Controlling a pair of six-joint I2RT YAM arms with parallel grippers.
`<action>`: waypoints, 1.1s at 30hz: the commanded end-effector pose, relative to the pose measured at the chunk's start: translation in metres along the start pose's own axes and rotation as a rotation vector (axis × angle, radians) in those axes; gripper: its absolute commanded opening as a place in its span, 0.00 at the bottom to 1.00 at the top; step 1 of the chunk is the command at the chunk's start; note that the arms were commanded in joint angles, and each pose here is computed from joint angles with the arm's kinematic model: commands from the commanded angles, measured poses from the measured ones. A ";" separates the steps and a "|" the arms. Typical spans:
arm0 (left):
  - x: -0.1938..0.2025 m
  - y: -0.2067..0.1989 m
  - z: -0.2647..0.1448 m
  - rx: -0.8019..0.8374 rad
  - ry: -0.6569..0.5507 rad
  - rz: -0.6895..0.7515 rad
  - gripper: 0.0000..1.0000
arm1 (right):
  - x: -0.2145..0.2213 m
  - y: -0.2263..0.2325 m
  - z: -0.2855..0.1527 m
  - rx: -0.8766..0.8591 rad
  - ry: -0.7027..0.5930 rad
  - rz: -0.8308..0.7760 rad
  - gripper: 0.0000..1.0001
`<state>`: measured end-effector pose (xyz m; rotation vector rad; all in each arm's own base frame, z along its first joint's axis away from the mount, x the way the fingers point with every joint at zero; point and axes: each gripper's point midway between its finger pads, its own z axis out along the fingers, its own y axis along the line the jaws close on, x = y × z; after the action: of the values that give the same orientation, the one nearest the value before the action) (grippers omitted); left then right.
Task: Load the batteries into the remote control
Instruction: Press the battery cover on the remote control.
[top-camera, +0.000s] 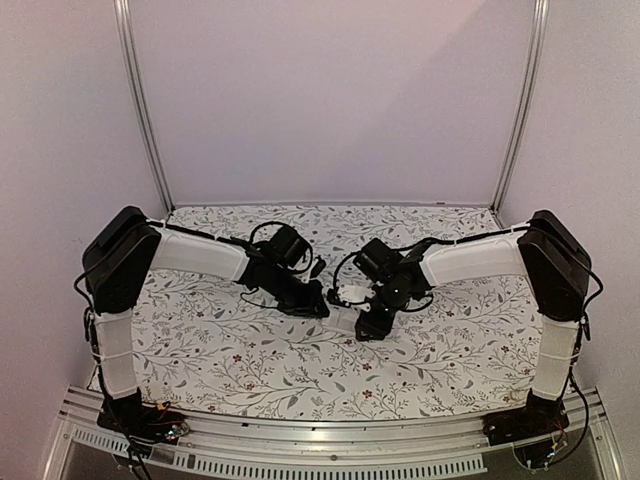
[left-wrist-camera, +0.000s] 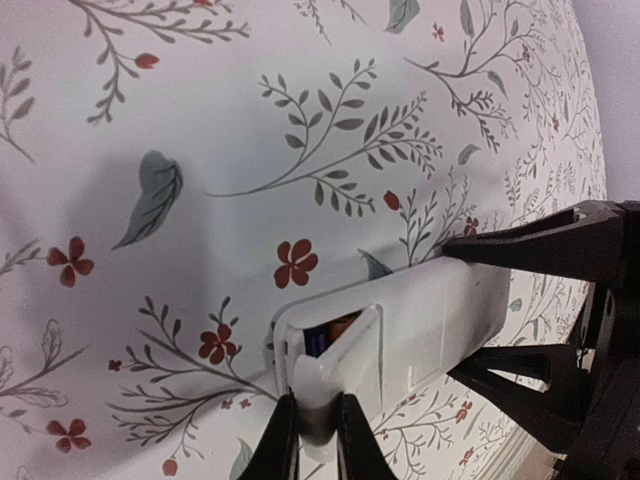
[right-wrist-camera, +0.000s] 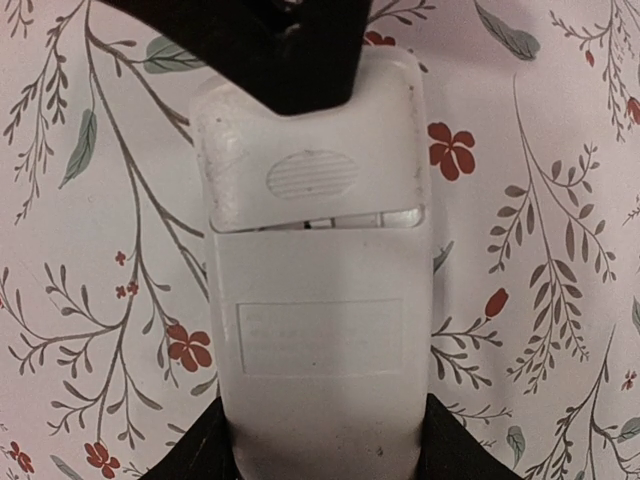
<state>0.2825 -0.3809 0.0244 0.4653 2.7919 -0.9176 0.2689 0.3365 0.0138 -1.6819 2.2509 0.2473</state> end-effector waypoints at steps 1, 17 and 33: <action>0.093 -0.002 0.022 0.029 0.317 -0.023 0.00 | 0.011 -0.002 0.018 0.037 0.020 -0.013 0.13; 0.086 -0.003 0.010 0.099 0.337 -0.046 0.00 | 0.009 0.003 0.016 0.019 -0.005 -0.052 0.13; 0.101 0.023 0.026 -0.020 0.355 -0.067 0.00 | 0.007 0.002 0.015 0.020 -0.007 -0.041 0.13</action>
<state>0.2749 -0.3821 0.0280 0.5048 2.8147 -1.0486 0.2642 0.3353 0.0144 -1.7360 2.1851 0.2579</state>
